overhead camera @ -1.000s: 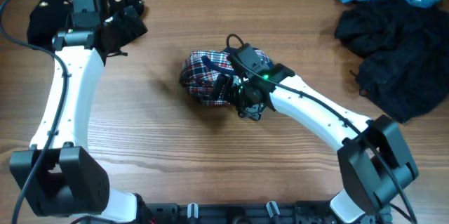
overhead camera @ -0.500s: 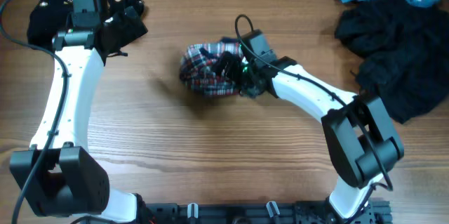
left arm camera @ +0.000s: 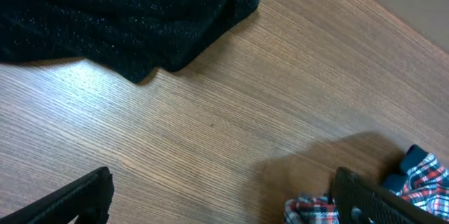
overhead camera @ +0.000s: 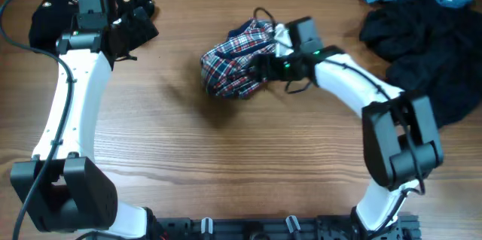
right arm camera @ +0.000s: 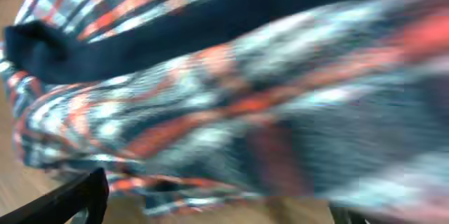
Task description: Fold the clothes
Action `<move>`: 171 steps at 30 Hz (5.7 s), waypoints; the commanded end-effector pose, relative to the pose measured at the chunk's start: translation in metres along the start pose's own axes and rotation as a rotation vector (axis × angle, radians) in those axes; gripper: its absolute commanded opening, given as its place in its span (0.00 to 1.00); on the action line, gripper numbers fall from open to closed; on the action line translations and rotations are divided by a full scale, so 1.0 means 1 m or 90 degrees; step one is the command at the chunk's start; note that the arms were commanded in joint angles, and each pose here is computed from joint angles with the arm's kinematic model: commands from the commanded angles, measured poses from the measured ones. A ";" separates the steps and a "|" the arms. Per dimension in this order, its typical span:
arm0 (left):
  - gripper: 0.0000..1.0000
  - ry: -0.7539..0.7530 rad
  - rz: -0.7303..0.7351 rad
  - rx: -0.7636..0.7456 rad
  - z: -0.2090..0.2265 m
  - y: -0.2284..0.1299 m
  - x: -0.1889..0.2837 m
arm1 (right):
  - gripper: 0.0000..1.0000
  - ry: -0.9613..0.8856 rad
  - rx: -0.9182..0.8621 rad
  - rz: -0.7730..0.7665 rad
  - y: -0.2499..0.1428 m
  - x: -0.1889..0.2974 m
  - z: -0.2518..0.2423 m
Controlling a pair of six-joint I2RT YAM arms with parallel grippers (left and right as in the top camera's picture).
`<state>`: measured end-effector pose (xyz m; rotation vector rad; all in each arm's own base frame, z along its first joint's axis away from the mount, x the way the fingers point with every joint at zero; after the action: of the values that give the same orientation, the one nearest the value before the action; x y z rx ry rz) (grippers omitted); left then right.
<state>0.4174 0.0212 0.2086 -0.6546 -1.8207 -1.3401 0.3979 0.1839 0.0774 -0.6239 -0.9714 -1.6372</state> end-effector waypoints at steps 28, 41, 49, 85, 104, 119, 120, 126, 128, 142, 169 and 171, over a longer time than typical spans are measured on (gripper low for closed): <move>1.00 -0.021 -0.001 -0.008 -0.007 0.003 0.000 | 1.00 0.142 -0.085 -0.014 0.032 0.008 -0.003; 1.00 -0.053 0.015 -0.017 -0.019 -0.003 -0.001 | 1.00 0.118 0.072 -0.103 0.055 0.006 -0.005; 1.00 -0.100 0.052 -0.112 -0.054 -0.025 -0.013 | 0.99 0.097 0.142 -0.054 0.038 -0.021 -0.027; 1.00 -0.593 0.081 -0.351 -0.164 -0.088 -0.121 | 1.00 0.108 0.128 -0.275 0.043 0.240 0.056; 0.78 -0.637 0.257 -0.304 -0.221 -0.157 -0.093 | 1.00 0.122 0.172 -0.339 0.044 0.268 0.073; 0.84 -0.518 0.284 -0.140 -0.244 -0.159 -0.102 | 1.00 0.135 0.179 -0.339 0.039 0.273 0.078; 0.86 -0.522 0.274 -0.162 -0.241 -0.158 -0.103 | 1.00 0.136 0.179 -0.339 0.039 0.273 0.078; 0.89 -0.515 0.235 -0.209 -0.219 -0.142 -0.113 | 1.00 0.135 0.179 -0.339 0.039 0.273 0.078; 0.89 -0.510 0.228 -0.202 -0.211 -0.136 -0.116 | 1.00 0.135 0.179 -0.339 0.039 0.273 0.078; 0.92 -0.406 0.175 -0.345 -0.207 -0.146 -0.129 | 1.00 0.140 0.179 -0.337 0.039 0.273 0.079; 0.07 -0.679 0.291 -0.268 -0.266 -0.185 -0.090 | 1.00 0.154 0.185 -0.331 0.037 0.273 0.082; 0.04 -0.704 0.292 -0.270 -0.270 -0.185 -0.085 | 1.00 0.154 0.186 -0.331 0.037 0.273 0.082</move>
<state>0.4099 -0.2777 0.0735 -2.0977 -1.9132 -1.2224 0.3558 0.1048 0.3416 -0.0005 -1.2333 -1.9139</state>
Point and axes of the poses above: each gripper's point midway between its finger pads, its own x axis back along the fingers, its own z axis along the line the jaws close on, y = z × x, the point moved 4 cm from there along x, back along the fingers, and after that the axes turned 11 degrees about -x, right-handed, at the moved point
